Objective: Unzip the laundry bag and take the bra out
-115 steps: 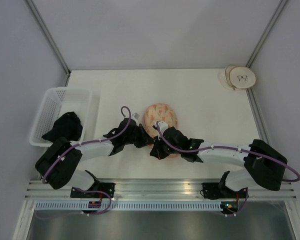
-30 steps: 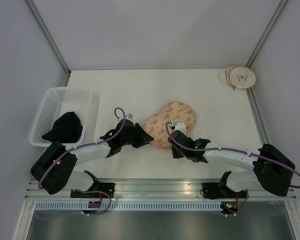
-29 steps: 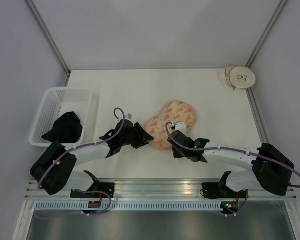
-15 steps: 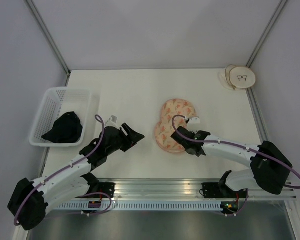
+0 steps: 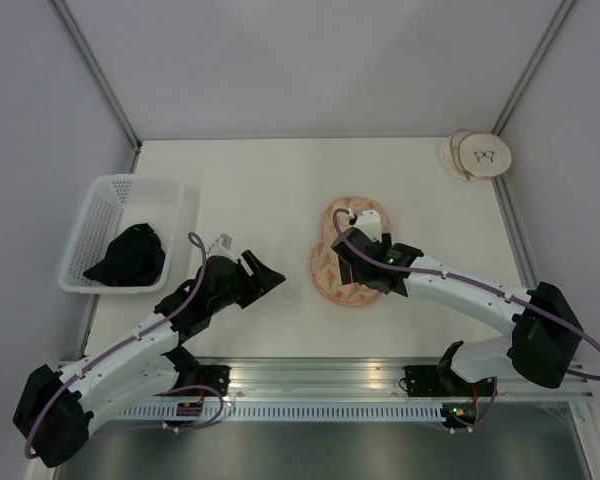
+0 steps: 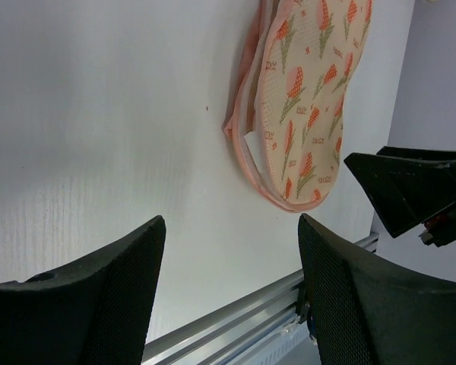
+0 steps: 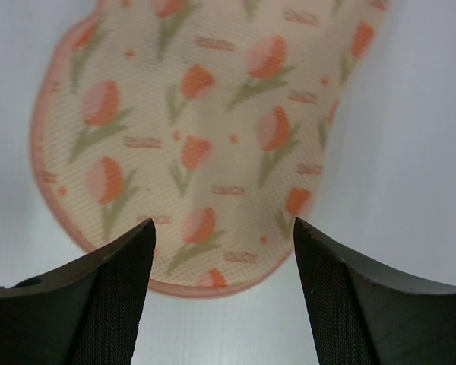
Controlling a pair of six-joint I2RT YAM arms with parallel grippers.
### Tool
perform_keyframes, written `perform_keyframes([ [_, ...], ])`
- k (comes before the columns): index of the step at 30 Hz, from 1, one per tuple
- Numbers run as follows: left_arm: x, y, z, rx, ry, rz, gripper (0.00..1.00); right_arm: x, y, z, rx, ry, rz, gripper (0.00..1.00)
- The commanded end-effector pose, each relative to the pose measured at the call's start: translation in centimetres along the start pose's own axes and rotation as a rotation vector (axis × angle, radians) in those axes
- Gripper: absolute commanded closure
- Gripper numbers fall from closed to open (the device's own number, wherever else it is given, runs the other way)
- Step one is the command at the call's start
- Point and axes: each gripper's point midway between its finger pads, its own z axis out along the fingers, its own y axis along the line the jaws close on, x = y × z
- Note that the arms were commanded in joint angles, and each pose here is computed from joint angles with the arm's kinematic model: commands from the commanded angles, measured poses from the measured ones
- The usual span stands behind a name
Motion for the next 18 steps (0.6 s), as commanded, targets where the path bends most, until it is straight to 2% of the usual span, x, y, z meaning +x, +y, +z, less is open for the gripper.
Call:
perform_keyframes([
  [1, -0.4, 0.0, -0.3, 0.009, -0.021, 0.037, 0.25, -2.9, 6.3, -0.5, -0.206, -0.048, -0.099, 0.22],
  [7, -0.3, 0.2, -0.8, 0.015, -0.026, 0.024, 0.25, -4.3, 11.7, 0.6, -0.289, -0.044, -0.138, 0.22],
  [14, -0.5, 0.5, -1.7, 0.022, -0.05, 0.011, 0.25, -3.1, 10.6, 5.1, -0.054, 0.015, -0.174, 0.23],
  [16, -0.7, 0.7, -1.9, 0.017, -0.063, 0.012, 0.25, -2.9, 10.7, 5.5, -0.045, 0.024, -0.177, 0.26],
  [18, -1.0, 0.5, -2.2, 0.023, -0.077, 0.011, 0.25, -2.3, 10.6, 6.2, -0.023, 0.036, -0.184, 0.36],
])
